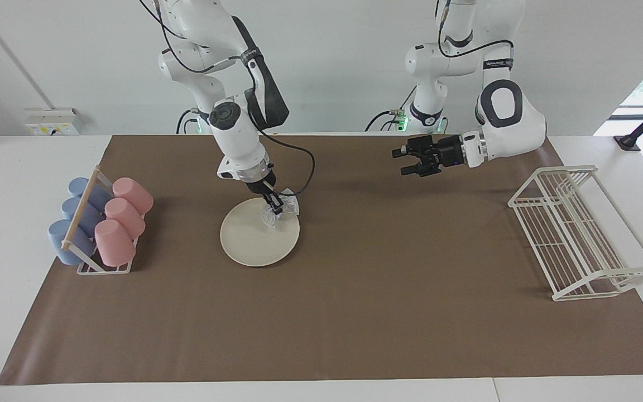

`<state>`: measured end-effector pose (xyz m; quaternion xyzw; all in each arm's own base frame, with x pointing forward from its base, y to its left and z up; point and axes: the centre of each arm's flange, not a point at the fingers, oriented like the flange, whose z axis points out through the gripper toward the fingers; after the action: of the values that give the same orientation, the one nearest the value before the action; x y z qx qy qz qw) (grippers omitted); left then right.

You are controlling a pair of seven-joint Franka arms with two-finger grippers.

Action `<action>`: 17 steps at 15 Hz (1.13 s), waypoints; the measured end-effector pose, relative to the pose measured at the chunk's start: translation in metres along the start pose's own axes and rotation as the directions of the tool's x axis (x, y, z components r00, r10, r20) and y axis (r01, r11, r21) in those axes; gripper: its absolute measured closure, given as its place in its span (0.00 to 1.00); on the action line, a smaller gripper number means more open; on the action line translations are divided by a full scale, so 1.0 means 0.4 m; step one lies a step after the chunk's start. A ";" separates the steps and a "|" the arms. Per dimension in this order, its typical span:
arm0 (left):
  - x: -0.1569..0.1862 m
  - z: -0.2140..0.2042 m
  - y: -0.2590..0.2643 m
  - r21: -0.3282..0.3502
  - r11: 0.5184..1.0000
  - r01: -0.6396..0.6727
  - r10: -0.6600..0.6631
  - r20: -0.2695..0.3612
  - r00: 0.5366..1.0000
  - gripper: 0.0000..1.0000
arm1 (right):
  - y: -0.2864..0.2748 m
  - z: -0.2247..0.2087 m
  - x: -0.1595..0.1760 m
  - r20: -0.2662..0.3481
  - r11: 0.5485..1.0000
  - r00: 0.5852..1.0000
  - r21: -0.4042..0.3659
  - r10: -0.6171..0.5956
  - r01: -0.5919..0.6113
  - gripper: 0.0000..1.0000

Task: Wipe plate with sponge

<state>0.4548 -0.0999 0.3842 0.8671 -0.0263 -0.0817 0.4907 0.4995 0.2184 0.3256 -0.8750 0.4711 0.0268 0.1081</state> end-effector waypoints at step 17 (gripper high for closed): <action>0.019 -0.152 -0.036 0.282 0.959 -0.027 0.023 0.017 1.000 0.00 | 0.059 0.033 0.190 -0.054 0.985 0.984 0.020 -0.168 0.169 0.90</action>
<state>0.4722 -0.0420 0.4018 0.9273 -0.0518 -0.0768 0.3627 0.5229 0.1466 0.2977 -0.9107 0.3984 -0.0113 0.1083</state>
